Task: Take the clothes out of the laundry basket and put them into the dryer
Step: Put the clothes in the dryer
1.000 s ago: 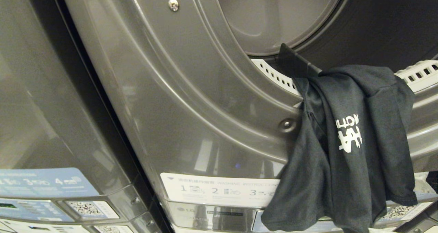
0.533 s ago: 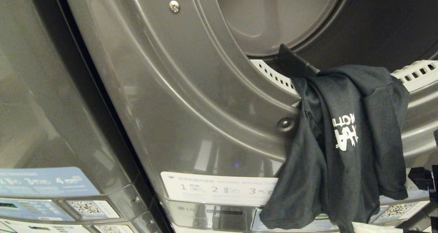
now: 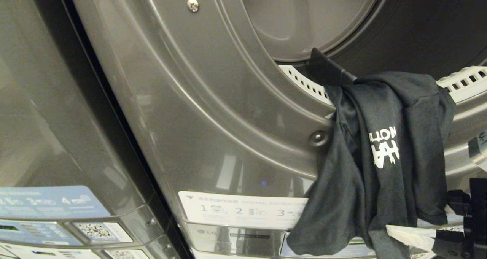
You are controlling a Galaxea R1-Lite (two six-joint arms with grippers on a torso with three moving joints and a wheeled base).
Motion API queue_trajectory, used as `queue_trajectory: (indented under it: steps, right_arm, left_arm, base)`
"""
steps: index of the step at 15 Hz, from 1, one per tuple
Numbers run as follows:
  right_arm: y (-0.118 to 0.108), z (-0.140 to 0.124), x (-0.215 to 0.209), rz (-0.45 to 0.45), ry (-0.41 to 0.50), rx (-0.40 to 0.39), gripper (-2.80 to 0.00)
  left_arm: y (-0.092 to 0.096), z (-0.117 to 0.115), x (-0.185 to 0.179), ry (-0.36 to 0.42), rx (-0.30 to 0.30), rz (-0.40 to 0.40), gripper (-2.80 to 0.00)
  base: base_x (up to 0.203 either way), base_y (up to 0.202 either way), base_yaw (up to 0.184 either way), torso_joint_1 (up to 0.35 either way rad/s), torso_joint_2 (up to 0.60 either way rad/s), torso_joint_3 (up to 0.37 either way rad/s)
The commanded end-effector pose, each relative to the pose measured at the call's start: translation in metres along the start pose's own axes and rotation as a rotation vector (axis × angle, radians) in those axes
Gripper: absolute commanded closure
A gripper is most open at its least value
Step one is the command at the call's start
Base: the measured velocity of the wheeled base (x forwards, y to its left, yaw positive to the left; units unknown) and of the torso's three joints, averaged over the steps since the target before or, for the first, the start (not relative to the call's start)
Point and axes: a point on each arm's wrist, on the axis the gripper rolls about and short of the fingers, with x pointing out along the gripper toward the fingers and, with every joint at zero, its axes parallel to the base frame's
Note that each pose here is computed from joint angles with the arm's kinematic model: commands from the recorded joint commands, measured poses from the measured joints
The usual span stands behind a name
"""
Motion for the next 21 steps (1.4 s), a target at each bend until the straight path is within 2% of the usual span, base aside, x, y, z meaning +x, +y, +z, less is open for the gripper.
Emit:
queue_trajectory:
  steps: [1,10,16,21]
  right_arm:
    - [0.0,-0.001,0.001,0.008,0.013,0.003,0.0]
    - [0.003,-0.005,-0.005,0.02,-0.005,-0.008,0.0]
    - [0.001,0.037,-0.017,0.023,-0.217,-0.05,0.0]
    - [0.002,0.042,-0.019,0.065,-0.246,-0.068,0.0]
  left_arm:
    - [0.0,0.0,0.0,-0.002,0.0,0.0,0.0]
    - [0.0,0.0,0.0,-0.002,0.0,0.0,0.0]
    - [0.0,0.0,0.0,-0.002,0.0,0.0,0.0]
    - [0.0,0.0,0.0,-0.002,0.0,0.0,0.0]
  base:
    - [0.0,0.0,0.0,0.0,0.0,0.0]
    - [0.0,0.0,0.0,0.0,0.0,0.0]
    - [0.0,0.0,0.0,0.0,0.0,0.0]
    - [0.0,0.0,0.0,0.0,0.0,0.0]
